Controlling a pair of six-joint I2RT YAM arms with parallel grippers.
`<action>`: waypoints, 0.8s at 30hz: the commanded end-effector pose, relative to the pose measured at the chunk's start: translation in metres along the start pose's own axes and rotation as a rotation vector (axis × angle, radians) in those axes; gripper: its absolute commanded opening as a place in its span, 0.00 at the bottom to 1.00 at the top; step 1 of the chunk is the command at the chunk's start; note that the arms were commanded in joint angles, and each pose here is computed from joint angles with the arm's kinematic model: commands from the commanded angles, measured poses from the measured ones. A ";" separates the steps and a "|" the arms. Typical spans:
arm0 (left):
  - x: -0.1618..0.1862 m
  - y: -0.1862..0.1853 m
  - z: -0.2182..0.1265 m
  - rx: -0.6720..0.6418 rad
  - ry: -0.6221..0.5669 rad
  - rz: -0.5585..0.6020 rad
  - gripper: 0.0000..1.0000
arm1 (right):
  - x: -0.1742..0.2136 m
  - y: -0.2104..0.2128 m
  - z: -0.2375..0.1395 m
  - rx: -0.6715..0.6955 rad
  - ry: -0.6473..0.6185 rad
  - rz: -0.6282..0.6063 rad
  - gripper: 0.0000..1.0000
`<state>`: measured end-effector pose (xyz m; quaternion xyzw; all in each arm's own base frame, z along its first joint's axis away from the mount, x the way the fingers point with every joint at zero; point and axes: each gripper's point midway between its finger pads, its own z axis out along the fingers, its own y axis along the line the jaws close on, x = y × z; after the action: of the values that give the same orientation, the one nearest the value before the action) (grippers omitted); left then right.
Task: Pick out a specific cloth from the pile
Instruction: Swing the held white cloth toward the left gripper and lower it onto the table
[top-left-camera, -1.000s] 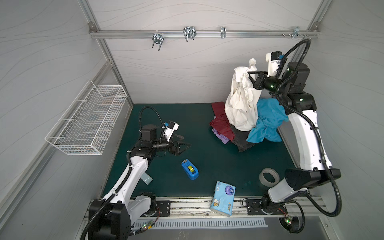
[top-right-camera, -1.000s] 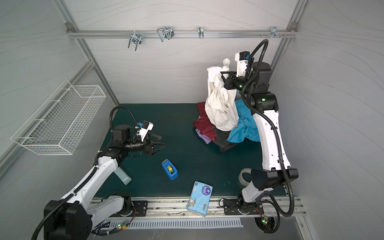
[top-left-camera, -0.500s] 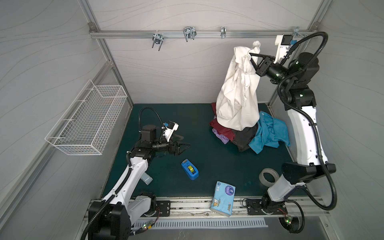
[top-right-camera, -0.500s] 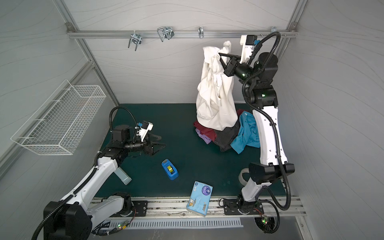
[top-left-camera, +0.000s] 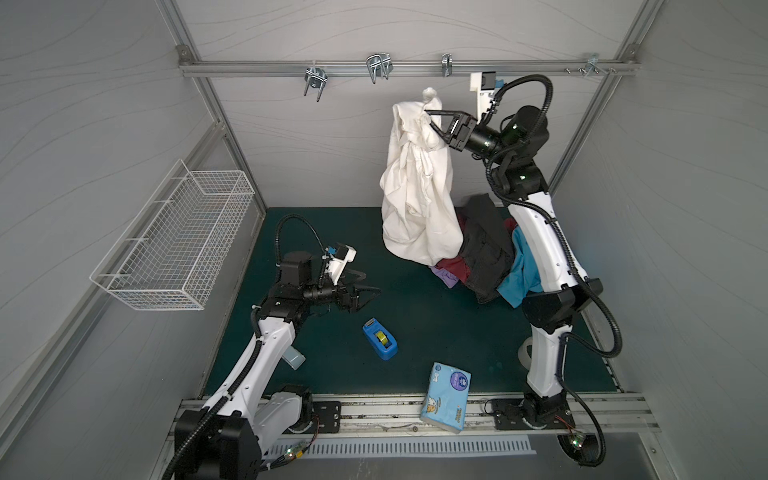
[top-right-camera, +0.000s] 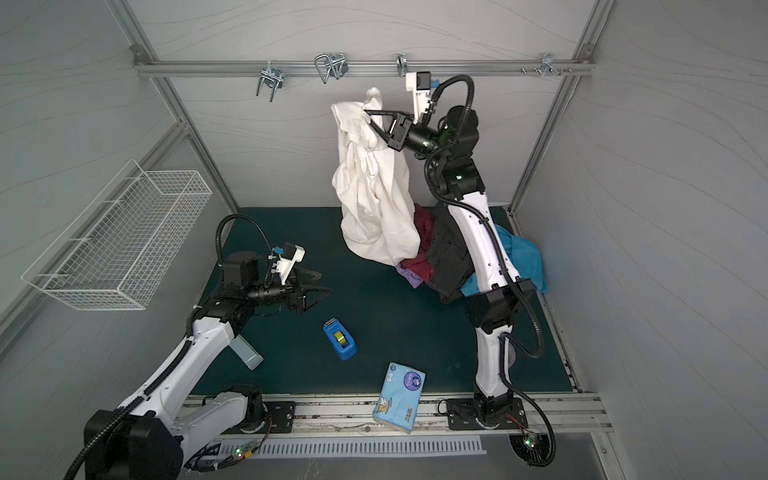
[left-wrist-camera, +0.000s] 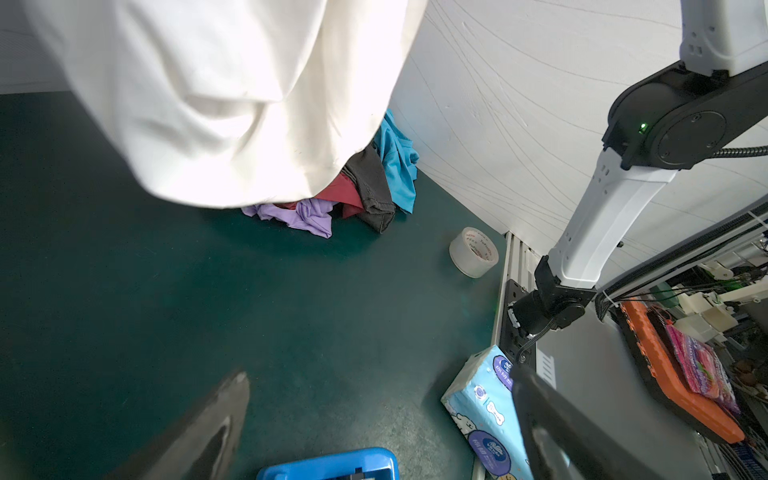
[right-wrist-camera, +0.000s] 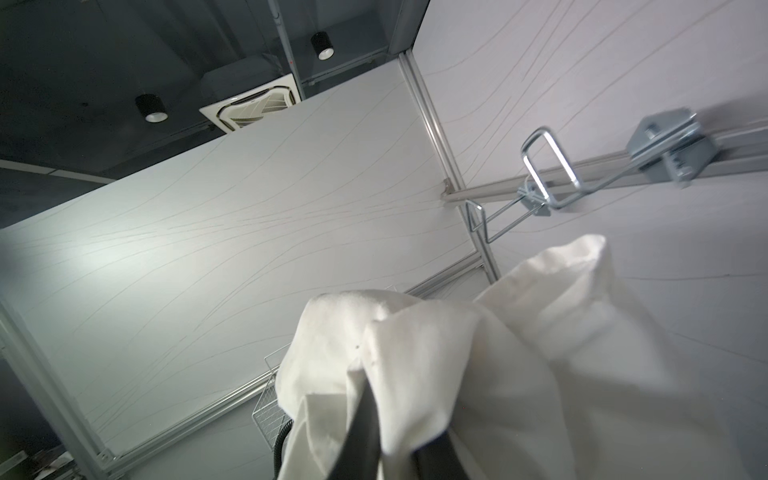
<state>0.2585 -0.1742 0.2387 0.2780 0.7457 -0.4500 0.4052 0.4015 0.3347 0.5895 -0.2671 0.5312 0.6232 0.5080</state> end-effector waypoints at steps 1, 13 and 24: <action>-0.007 -0.008 -0.002 0.013 -0.022 0.072 0.99 | 0.015 0.028 0.024 -0.132 0.008 -0.027 0.00; -0.004 -0.005 -0.003 -0.007 -0.005 0.084 0.99 | 0.172 -0.073 0.081 -0.115 0.231 0.282 0.00; -0.005 -0.003 -0.003 -0.015 0.000 0.082 0.99 | 0.339 -0.138 0.045 0.047 0.527 0.502 0.00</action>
<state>0.2556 -0.1722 0.2351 0.2895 0.7474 -0.4347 0.4106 0.4433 0.4812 0.2460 -0.2270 0.7175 0.6296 0.1930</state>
